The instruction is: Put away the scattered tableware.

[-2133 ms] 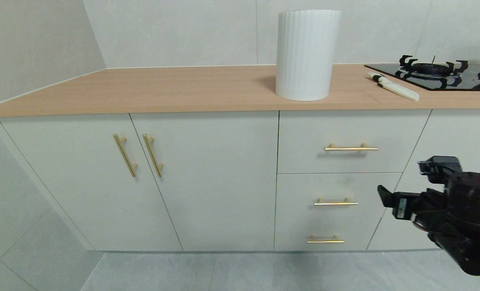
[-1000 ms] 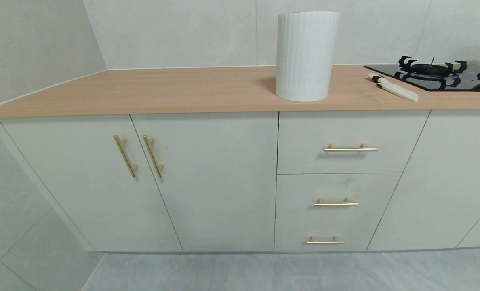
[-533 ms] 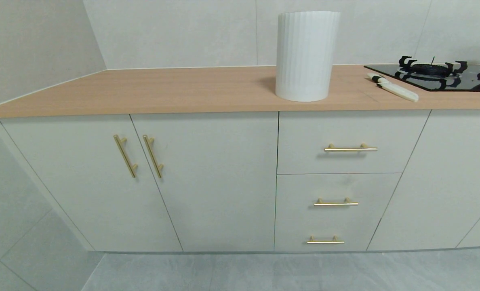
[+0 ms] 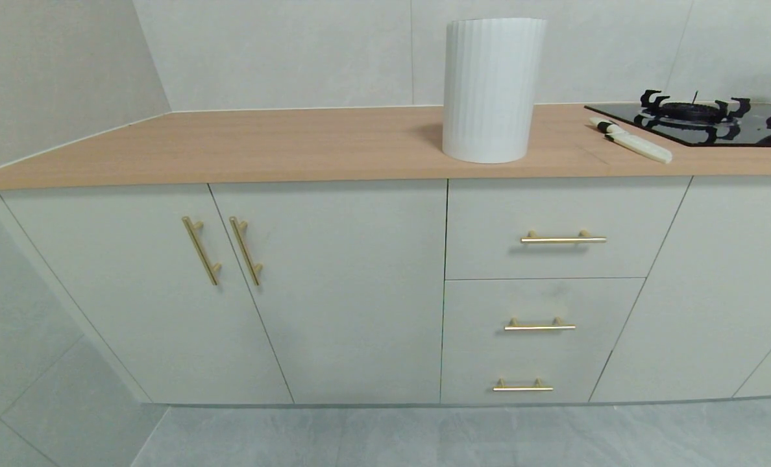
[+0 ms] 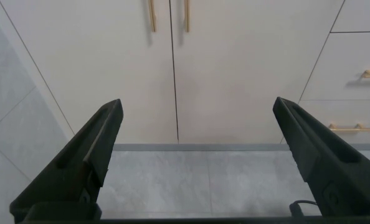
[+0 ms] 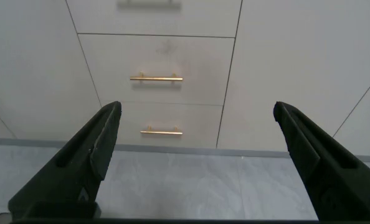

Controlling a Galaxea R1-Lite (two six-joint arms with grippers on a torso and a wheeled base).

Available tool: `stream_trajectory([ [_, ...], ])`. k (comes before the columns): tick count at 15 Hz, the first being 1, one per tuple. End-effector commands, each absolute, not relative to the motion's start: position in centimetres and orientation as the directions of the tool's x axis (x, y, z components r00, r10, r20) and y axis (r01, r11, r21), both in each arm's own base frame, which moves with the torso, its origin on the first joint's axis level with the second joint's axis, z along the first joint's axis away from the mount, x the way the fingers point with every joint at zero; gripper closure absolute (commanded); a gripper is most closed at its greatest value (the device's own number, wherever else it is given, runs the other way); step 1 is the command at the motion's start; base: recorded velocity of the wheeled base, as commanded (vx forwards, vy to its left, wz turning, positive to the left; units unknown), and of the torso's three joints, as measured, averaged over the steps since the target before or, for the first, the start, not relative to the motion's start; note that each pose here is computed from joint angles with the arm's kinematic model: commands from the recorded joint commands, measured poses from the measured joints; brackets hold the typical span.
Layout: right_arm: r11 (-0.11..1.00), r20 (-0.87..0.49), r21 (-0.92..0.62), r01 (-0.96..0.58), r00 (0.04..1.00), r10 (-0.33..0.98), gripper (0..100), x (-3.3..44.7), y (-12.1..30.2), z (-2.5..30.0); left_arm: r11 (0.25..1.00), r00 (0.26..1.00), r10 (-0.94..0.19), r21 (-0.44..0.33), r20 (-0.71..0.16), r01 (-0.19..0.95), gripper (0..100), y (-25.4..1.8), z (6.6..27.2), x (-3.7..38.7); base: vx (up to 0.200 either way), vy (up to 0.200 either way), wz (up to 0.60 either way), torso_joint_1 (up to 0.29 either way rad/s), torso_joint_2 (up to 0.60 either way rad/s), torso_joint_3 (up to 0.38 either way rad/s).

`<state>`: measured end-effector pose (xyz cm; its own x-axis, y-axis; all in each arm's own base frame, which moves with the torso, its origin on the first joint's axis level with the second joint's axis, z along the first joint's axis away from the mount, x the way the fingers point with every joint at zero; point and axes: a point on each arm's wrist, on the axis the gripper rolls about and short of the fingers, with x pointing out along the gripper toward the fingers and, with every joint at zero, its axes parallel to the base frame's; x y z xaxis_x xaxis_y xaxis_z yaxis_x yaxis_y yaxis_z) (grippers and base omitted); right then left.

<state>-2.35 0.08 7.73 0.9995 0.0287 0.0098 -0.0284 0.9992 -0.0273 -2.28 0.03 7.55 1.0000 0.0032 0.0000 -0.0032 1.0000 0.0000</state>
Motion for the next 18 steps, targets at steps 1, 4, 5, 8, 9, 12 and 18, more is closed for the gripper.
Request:
stream_trajectory([
  [1,1.0,-0.002,-0.009,-0.023,1.0,0.023,0,-2.29,0.07,7.56,1.0,1.0,0.003,0.0,0.0,-0.003,0,0.03,7.55,-2.28,0.0,0.0,0.0,0.0,0.0,0.0],
  [4,1.0,-0.002,0.011,-0.02,1.0,0.02,0,-2.29,0.06,7.56,1.0,1.0,0.003,0.0,0.0,-0.003,0,0.03,7.55,-2.28,0.0,0.0,0.0,0.0,0.0,0.0],
  [5,1.0,-0.002,0.012,-0.02,1.0,0.02,0,-2.29,0.06,7.56,1.0,1.0,0.003,0.005,0.0,-0.003,0,0.03,7.55,-2.28,0.0,0.0,0.0,0.0,0.0,0.0],
  [8,1.0,-0.002,0.012,-0.02,1.0,0.02,0,-2.29,0.06,7.56,1.0,1.0,0.003,0.002,0.0,-0.003,0,0.03,7.55,-2.28,0.0,0.0,0.0,0.0,0.0,0.0],
  [9,1.0,-0.002,0.011,-0.02,1.0,0.02,0,-2.29,0.06,7.56,1.0,1.0,0.003,0.002,0.0,-0.003,0,0.03,7.55,-2.28,0.0,0.0,0.0,0.0,0.0,0.0],
  [12,1.0,-0.002,0.012,-0.02,1.0,0.02,0,-2.29,0.06,7.56,1.0,1.0,0.003,0.0,0.0,-0.003,0,0.03,7.55,-2.28,0.0,0.0,0.0,0.0,0.0,0.0],
  [18,1.0,-0.002,0.014,-0.02,1.0,0.02,0,-2.29,0.06,7.56,1.0,1.0,0.003,-0.002,0.0,-0.003,0,0.03,7.55,-2.28,0.2,0.0,0.0,0.001,0.0,0.002],
])
